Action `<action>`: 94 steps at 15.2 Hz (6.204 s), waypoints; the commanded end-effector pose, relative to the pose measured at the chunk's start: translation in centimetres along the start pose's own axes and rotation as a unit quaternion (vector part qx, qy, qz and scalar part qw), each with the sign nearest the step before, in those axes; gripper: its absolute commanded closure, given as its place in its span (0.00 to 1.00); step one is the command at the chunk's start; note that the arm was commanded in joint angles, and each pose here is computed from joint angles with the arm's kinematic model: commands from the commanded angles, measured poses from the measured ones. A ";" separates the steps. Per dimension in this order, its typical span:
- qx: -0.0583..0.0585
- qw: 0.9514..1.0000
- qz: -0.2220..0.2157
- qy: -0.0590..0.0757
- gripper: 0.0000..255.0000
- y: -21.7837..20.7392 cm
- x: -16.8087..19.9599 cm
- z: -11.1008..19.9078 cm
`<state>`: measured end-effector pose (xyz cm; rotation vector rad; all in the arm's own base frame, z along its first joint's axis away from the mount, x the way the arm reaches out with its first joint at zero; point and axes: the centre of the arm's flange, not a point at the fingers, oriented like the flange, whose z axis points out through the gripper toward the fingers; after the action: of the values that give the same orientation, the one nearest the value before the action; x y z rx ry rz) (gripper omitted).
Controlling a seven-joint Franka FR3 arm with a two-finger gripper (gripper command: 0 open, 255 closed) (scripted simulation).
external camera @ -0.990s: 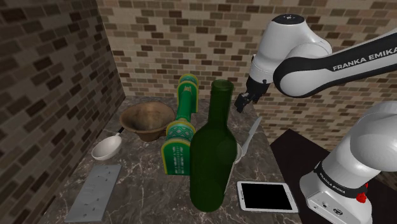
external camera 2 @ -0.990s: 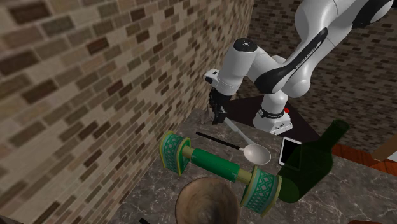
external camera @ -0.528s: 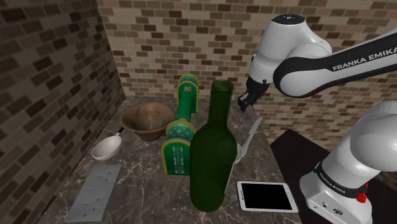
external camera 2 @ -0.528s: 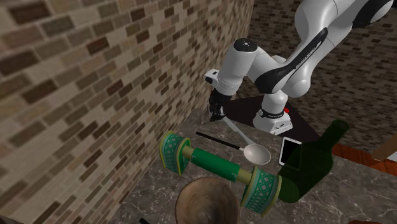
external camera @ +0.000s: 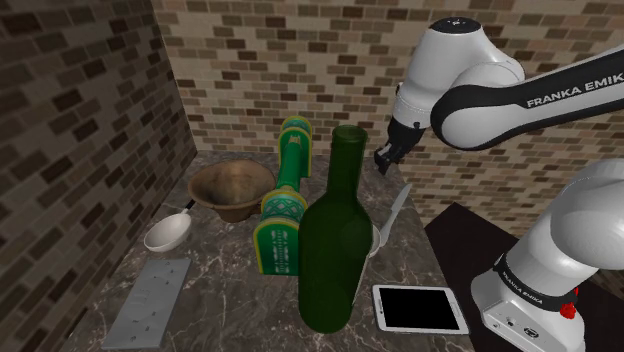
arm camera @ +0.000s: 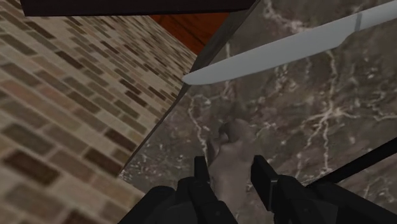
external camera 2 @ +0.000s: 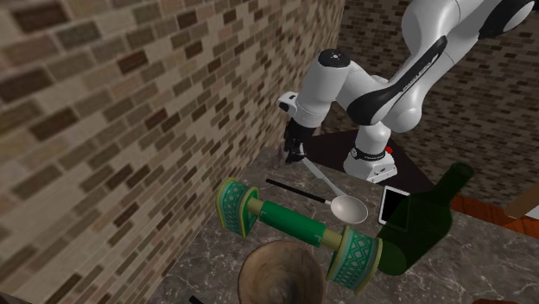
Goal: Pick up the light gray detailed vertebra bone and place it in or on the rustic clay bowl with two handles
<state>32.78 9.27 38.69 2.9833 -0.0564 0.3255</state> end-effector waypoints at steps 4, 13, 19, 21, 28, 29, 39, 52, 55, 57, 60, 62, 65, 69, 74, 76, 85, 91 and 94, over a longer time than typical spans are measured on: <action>0.000 1.000 0.000 0.000 1.00 0.4 0.6 -2.4; 0.000 1.000 0.000 0.000 1.00 0.9 1.4 -6.0; -0.085 0.992 0.086 -0.015 0.00 -3.0 -1.8 -2.4; -0.085 0.992 0.086 -0.015 0.00 -2.8 -1.9 -1.4; -0.085 0.992 0.086 -0.015 0.00 -2.4 -2.0 1.0; -0.085 0.992 0.086 -0.015 0.00 -2.4 -2.0 1.0; -0.086 0.992 0.086 -0.015 1.00 -2.4 -1.9 1.1; -0.085 0.992 0.086 -0.015 1.00 -1.8 -1.0 -3.6; -0.085 0.992 0.086 -0.015 1.00 -1.5 -0.6 -5.1; -0.085 0.992 0.086 -0.015 1.00 -1.4 -0.4 -6.1; -0.085 0.992 0.086 -0.015 1.00 -1.2 0.0 -7.7; -0.085 0.992 0.086 -0.015 1.00 -1.0 0.2 -8.7; -0.085 0.992 0.086 -0.015 1.00 -0.8 0.5 -10.2; -0.085 0.992 0.086 -0.015 1.00 -0.6 1.0 -12.2; -0.085 0.992 0.086 -0.015 1.00 -0.2 1.6 -14.8; -0.085 0.992 0.086 -0.015 1.00 -0.1 1.8 -15.8; -0.085 0.992 0.086 -0.015 1.00 -10.0 5.2 -17.1; -0.085 0.992 0.086 -0.015 1.00 -17.4 7.8 -17.9; -0.085 0.992 0.086 -0.015 1.00 -21.1 9.1 -18.3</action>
<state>38.46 31.74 55.05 2.8177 -0.3264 0.2783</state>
